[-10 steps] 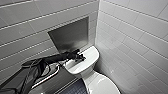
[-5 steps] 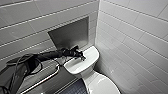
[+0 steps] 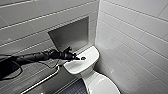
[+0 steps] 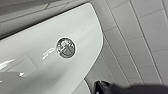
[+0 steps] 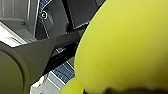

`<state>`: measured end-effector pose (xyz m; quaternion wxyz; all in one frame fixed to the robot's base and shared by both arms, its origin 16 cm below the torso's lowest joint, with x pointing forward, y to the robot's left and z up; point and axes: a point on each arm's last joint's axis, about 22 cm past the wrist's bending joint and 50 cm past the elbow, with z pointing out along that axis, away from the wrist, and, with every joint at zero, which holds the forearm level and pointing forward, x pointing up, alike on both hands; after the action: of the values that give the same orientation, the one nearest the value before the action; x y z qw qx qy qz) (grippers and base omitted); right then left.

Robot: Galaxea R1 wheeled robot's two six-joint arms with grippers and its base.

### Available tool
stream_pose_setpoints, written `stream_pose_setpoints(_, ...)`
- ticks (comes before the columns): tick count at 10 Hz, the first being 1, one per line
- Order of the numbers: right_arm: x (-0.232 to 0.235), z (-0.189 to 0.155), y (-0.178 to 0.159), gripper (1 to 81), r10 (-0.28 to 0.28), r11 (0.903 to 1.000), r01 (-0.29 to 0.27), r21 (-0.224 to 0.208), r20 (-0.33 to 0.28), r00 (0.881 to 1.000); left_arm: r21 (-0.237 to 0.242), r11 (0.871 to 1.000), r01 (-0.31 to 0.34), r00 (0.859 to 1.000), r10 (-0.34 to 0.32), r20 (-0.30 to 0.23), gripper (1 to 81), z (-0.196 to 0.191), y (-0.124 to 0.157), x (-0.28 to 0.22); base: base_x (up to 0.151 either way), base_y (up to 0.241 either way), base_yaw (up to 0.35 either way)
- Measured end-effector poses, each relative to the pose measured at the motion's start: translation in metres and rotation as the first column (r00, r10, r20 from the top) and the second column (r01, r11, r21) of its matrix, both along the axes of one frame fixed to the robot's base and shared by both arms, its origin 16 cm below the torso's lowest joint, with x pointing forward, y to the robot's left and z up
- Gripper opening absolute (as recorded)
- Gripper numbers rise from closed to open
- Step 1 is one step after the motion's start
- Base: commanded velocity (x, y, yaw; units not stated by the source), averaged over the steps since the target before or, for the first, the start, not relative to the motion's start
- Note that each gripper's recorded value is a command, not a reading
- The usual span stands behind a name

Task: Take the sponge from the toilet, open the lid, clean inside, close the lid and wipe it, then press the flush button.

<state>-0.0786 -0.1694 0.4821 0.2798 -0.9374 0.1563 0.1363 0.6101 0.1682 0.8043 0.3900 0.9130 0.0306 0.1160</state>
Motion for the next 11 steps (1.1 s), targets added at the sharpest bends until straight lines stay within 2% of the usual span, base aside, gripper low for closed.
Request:
stream_pose_setpoints(1, 0.000, 0.000, 0.004, 1.0, -0.001, 1.0000, 0.001, 0.003, 0.000, 1.000, -0.008, 1.000, 0.008, 0.999, -0.009, -0.032, 1.0, -0.002, 0.013, -0.031, 0.000, 0.000, 0.000)
stream_pose_setpoints(2, -0.001, -0.001, 0.004, 1.0, 0.000, 1.0000, 0.000, 0.001, -0.001, 1.000, 0.006, 1.000, -0.004, 0.995, 0.004, -0.099, 1.0, -0.021, 0.036, -0.071, 0.000, 0.000, 0.000)
stream_pose_setpoints(3, -0.001, -0.002, 0.001, 1.0, 0.001, 1.0000, -0.001, -0.003, 0.000, 1.000, 0.027, 1.000, -0.004, 0.983, 0.009, -0.181, 1.0, -0.046, 0.055, -0.118, 0.000, 0.000, 0.000)
stream_pose_setpoints(4, -0.001, -0.002, -0.001, 1.0, 0.003, 1.0000, -0.003, -0.007, 0.000, 1.000, 0.027, 1.000, 0.005, 0.969, 0.002, -0.249, 1.0, -0.063, 0.060, -0.163, 0.000, 0.000, 0.000)
stream_pose_setpoints(6, -0.004, -0.002, -0.002, 1.0, 0.004, 1.0000, -0.004, -0.008, -0.004, 1.000, 0.009, 1.000, 0.021, 0.945, -0.017, -0.328, 1.0, -0.085, 0.060, -0.237, 0.000, 0.000, 0.000)
stream_pose_setpoints(9, -0.005, -0.002, -0.003, 1.0, 0.005, 0.9999, -0.005, -0.011, -0.005, 1.000, 0.020, 0.999, 0.037, 0.889, -0.024, -0.457, 1.0, -0.129, 0.067, -0.364, 0.000, 0.000, 0.000)
stream_pose_setpoints(11, -0.001, -0.002, -0.002, 1.0, 0.005, 0.9999, -0.005, -0.010, 0.010, 1.000, 0.013, 0.999, 0.044, 0.873, -0.033, -0.486, 1.0, -0.140, 0.065, -0.433, 0.000, 0.000, 0.000)
